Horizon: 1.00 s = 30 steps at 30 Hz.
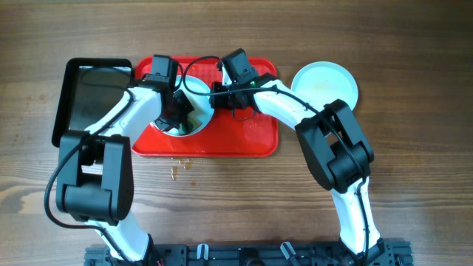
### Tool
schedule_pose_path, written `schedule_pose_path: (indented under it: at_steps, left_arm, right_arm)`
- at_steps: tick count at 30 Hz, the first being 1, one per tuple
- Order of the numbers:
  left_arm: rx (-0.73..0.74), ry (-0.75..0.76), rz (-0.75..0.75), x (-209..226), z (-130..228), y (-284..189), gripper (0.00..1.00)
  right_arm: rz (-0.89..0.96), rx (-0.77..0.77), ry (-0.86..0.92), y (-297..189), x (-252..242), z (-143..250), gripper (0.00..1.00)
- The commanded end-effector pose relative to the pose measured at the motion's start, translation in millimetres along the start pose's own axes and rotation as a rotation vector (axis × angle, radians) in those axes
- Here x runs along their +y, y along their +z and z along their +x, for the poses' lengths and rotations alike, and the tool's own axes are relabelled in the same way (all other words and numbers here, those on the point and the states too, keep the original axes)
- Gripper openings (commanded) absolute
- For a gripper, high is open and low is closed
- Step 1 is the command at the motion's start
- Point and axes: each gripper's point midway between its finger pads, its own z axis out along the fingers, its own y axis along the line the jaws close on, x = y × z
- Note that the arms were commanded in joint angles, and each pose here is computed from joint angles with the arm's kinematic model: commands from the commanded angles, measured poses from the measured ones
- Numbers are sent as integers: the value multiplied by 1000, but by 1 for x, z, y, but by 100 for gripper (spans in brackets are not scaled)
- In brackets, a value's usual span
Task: Clean dirty plates on tray and stack at the side
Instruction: 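Scrub the plate with the sponge while the right gripper holds it, then lift the cleaned plate with right gripper and stack it on the others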
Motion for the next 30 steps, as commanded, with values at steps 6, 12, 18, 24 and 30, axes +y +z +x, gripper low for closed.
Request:
schedule_pose_path:
  at_steps: [6, 12, 18, 24, 30]
  left_arm:
    - [-262, 160, -111, 19, -63, 2, 4]
    - [-350, 152, -102, 12, -81, -3, 4]
    - [135, 317, 443, -64, 18, -9, 4]
    - [-29, 209, 493, -57, -57, -66, 4]
    - [-116, 44, 288, 20, -88, -101, 4]
  right_arm:
    - [102, 116, 103, 21, -34, 37, 4]
    - [107, 118, 104, 21, -35, 38, 4]
    - [93, 126, 104, 21, -33, 39, 4]
    - [76, 141, 125, 18, -36, 38, 4]
    - [31, 163, 117, 5, -37, 27, 4]
